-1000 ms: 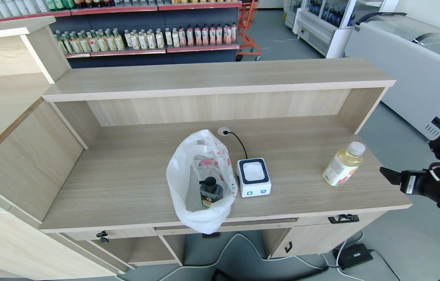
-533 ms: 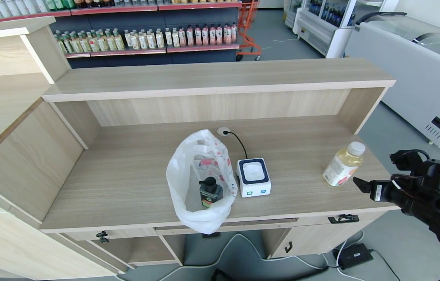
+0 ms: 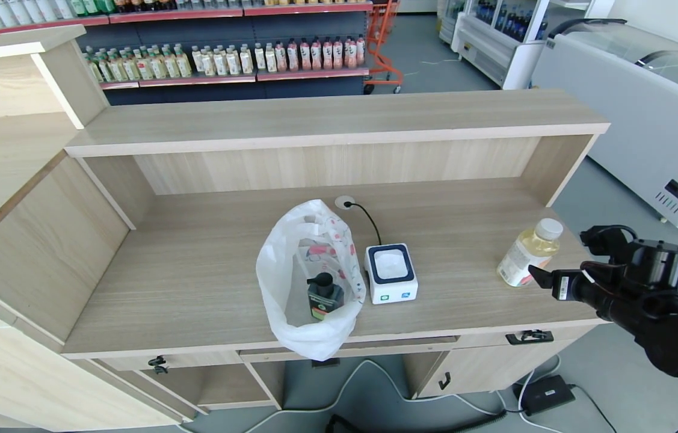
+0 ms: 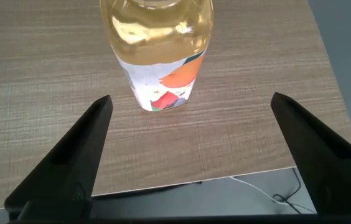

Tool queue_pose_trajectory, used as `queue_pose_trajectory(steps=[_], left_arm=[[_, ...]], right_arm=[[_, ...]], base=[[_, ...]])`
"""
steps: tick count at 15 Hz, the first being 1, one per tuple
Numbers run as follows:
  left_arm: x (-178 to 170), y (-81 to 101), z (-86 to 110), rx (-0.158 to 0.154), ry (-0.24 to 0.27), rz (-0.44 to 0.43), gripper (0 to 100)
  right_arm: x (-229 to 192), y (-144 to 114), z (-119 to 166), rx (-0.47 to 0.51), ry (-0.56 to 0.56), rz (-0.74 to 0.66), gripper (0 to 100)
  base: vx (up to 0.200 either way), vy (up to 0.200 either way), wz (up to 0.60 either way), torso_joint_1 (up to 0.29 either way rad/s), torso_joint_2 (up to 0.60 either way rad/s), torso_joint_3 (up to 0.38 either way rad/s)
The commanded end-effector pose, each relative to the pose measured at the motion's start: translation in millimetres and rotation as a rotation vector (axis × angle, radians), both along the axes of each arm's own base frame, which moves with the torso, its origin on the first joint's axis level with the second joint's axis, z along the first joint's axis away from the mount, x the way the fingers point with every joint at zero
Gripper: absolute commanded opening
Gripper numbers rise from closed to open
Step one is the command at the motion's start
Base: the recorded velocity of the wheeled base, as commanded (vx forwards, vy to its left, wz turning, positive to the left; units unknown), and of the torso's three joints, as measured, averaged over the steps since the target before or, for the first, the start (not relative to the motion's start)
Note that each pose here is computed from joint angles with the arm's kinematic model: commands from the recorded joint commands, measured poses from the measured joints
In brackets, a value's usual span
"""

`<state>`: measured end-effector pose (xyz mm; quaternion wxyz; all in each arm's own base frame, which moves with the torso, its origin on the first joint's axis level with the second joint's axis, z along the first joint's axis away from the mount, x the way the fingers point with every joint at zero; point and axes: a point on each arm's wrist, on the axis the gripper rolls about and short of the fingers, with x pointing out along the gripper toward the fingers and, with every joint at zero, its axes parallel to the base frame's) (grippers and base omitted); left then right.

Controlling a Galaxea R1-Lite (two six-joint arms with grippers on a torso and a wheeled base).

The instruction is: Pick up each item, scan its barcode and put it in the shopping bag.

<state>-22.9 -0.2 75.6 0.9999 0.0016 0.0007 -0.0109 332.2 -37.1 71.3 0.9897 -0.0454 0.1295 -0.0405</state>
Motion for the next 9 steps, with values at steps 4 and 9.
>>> queue_pose_trajectory(steps=[4, 9], left_arm=[[0.0, 0.0, 0.0, 0.0, 0.0, 0.0, 100], [0.0, 0.0, 0.0, 0.0, 0.0, 0.0, 100]], right_arm=[[19.1, 1.7, -1.9, -0.009, -0.028, -0.016, 100], [34.7, 9.2, -7.4, -0.011, -0.034, 0.009, 100]], base=[[0.0, 0.0, 0.0, 0.0, 0.0, 0.0], [0.0, 0.0, 0.0, 0.0, 0.0, 0.0]])
